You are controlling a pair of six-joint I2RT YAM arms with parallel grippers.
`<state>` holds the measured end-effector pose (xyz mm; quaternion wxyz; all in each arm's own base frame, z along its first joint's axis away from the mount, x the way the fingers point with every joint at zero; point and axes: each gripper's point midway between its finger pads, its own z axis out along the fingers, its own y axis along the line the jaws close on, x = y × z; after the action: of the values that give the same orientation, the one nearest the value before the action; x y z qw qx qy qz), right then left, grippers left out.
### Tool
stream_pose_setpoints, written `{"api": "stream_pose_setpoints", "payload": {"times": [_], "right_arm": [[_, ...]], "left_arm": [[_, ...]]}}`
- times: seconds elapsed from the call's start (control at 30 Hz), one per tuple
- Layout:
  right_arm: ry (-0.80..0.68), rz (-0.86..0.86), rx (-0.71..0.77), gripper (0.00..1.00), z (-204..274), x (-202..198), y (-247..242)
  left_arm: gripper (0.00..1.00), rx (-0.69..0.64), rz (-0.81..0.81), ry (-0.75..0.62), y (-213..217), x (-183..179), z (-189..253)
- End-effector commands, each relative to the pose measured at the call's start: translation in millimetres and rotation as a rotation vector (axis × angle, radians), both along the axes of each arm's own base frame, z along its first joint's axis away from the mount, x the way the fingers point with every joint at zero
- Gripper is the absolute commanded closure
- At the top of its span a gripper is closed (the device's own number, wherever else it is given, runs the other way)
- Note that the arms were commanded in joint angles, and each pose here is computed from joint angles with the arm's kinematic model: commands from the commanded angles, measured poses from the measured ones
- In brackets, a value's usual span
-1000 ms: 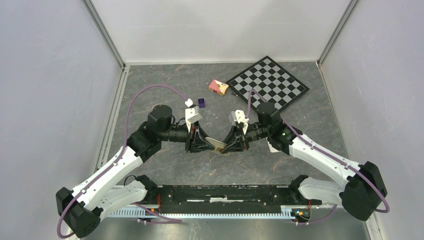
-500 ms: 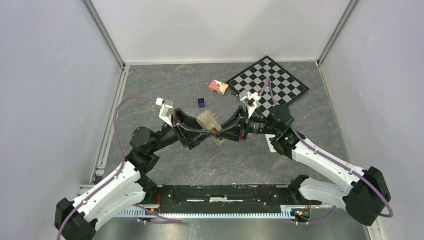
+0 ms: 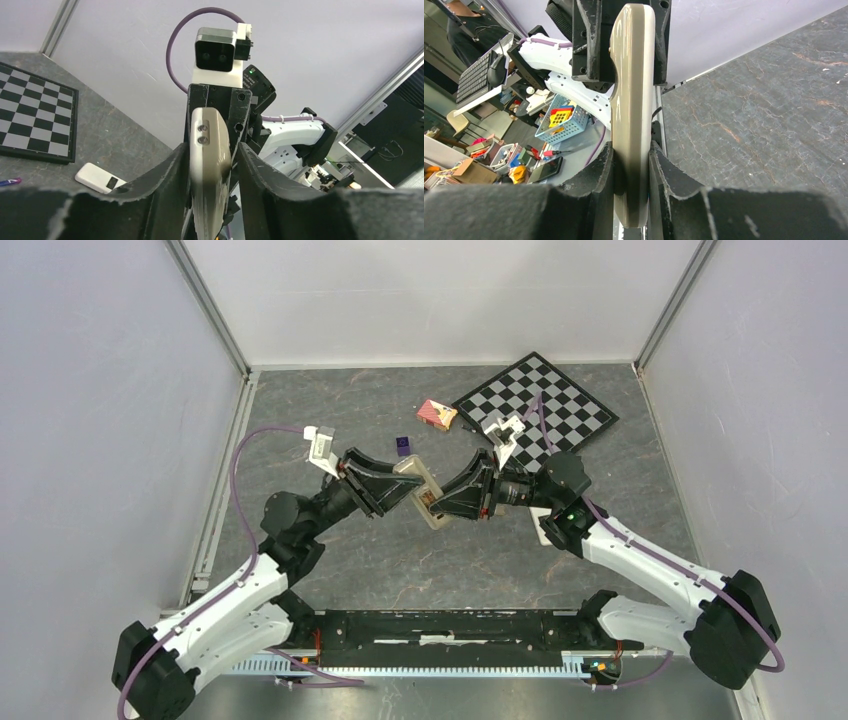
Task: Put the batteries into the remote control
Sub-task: Adjust the remote control, then pick up the battery from the center of the board.
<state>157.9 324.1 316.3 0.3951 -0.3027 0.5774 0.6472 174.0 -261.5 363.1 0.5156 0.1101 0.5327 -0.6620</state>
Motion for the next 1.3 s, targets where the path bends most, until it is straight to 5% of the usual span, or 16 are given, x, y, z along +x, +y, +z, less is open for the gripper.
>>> {"api": "stream_pose_setpoints", "payload": {"times": [0.0,0.13,0.23,0.33,0.53,0.77,1.0,1.27], "right_arm": [[-0.048,0.015,0.019,1.0,14,-1,1],[-0.085,-0.02,-0.052,0.89,4,7,0],[-0.112,-0.13,-0.107,0.35,-3,23,-6],[-0.109,-0.314,-0.177,0.19,-15,51,-22],[0.073,-0.814,-0.423,0.21,-83,124,-78],[0.27,-1.181,-0.668,0.3,-162,184,-118],[-0.046,-0.95,-0.913,0.32,-184,238,-104],[-0.14,-0.559,-1.25,0.36,-244,249,-122]], "left_arm": [[0.59,-0.015,-0.012,-0.037,-3,0,25],[0.98,0.044,0.024,-0.049,-3,5,16],[0.98,0.112,0.123,-0.067,6,15,1],[0.98,0.242,0.277,-0.039,21,36,-31],[0.98,0.386,0.554,0.031,65,62,-73],[0.98,0.425,0.46,-0.018,56,46,-81],[0.98,0.524,0.254,-0.004,29,28,-90],[0.98,0.484,0.188,-0.016,20,20,-83]]}}
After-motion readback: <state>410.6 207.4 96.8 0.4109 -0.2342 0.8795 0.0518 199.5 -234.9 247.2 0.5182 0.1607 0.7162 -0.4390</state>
